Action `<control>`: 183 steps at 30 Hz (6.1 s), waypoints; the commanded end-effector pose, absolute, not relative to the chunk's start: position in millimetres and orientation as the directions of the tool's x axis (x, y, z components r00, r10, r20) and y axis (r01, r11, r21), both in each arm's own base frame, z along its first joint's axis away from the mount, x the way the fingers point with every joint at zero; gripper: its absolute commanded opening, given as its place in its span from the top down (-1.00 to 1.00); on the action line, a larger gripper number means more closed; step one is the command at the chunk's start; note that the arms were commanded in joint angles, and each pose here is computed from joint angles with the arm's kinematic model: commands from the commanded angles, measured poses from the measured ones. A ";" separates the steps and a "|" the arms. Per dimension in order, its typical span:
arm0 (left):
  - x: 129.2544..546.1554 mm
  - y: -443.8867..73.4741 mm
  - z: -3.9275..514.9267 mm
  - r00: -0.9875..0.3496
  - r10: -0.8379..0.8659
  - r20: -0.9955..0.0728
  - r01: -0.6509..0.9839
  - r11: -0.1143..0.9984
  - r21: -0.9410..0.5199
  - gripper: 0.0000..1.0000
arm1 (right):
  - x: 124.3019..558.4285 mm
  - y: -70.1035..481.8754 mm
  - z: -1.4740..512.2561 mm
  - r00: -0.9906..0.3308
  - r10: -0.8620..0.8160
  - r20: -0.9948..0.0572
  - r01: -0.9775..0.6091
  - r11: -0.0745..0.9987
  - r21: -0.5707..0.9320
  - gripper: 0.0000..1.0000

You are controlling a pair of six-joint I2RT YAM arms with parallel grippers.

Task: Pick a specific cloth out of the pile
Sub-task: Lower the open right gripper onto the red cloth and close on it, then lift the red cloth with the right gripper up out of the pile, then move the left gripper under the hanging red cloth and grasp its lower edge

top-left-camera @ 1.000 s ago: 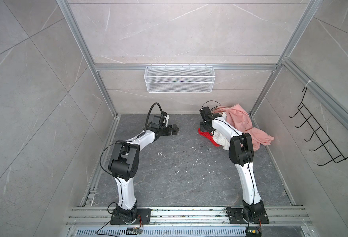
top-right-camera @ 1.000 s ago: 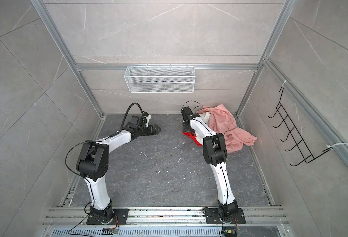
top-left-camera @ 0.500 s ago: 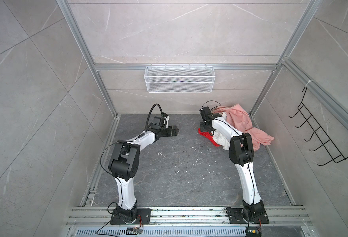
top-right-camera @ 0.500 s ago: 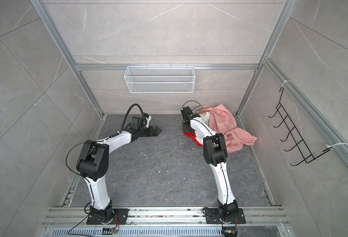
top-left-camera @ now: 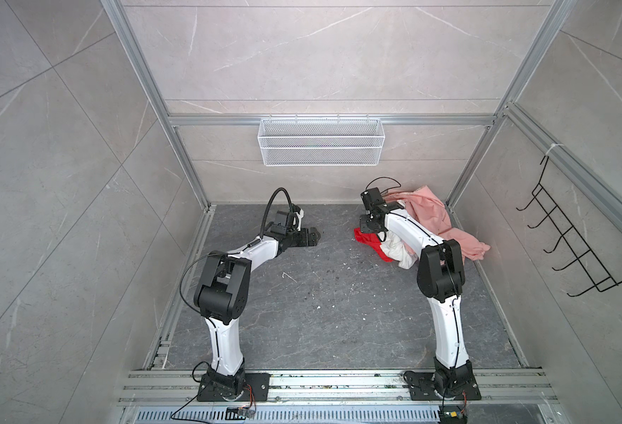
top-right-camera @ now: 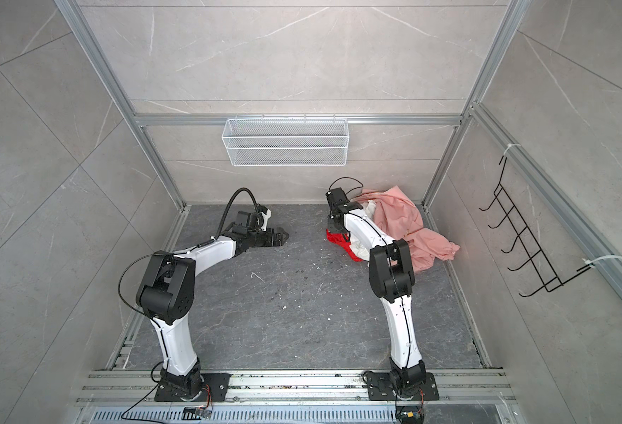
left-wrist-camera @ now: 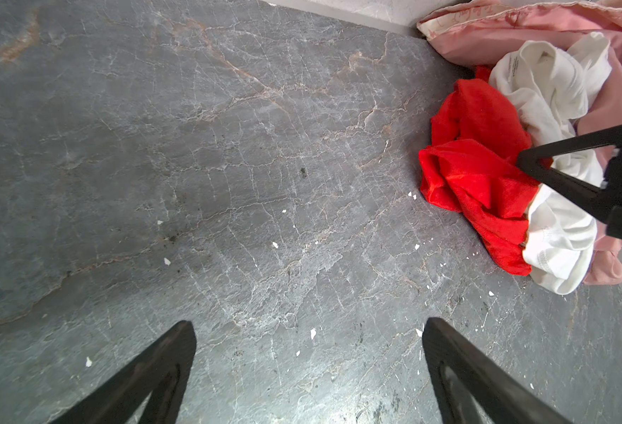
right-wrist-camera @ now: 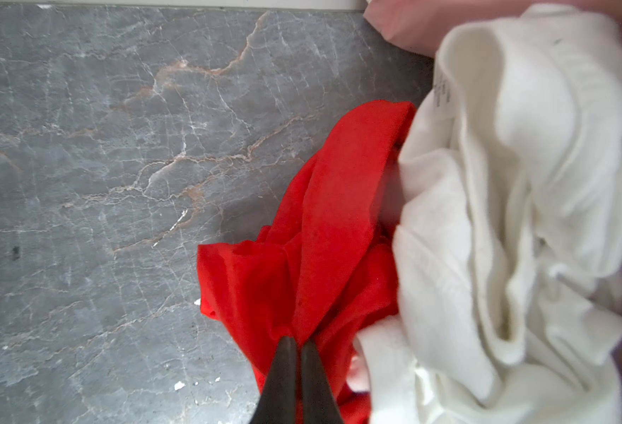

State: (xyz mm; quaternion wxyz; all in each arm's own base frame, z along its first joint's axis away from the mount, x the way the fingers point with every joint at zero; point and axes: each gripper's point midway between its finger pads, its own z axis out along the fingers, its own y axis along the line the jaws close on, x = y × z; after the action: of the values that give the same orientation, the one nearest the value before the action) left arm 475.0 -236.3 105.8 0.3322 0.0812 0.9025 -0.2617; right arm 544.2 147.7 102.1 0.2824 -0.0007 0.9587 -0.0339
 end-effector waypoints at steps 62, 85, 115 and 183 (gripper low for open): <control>447.0 -252.4 153.5 -0.679 -0.027 -0.734 0.417 0.809 -0.415 -0.99 | 515.1 159.1 275.5 -0.554 0.058 -0.831 -0.084 0.989 0.125 1.00; 442.3 -258.3 161.9 -0.652 -0.003 -0.759 0.461 0.793 -0.399 -0.99 | 499.8 163.3 317.5 -0.479 0.069 -0.875 -0.149 0.976 0.158 1.00; 422.0 -281.8 178.9 -0.576 0.030 -0.817 0.602 0.691 -0.399 -0.97 | 482.2 169.4 358.2 -0.399 0.074 -0.914 -0.224 0.959 0.175 1.00; 345.1 -326.7 207.5 -0.378 0.139 -0.915 0.797 0.552 -0.245 -0.96 | 411.4 197.2 514.7 -0.171 0.178 -0.969 -0.421 0.876 0.235 1.00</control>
State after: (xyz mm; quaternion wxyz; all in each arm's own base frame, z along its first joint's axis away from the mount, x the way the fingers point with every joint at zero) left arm 348.4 -324.0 175.0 0.4212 0.3005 0.7813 -0.3491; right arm 429.1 196.8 470.6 0.6026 -0.0814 0.7649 0.2126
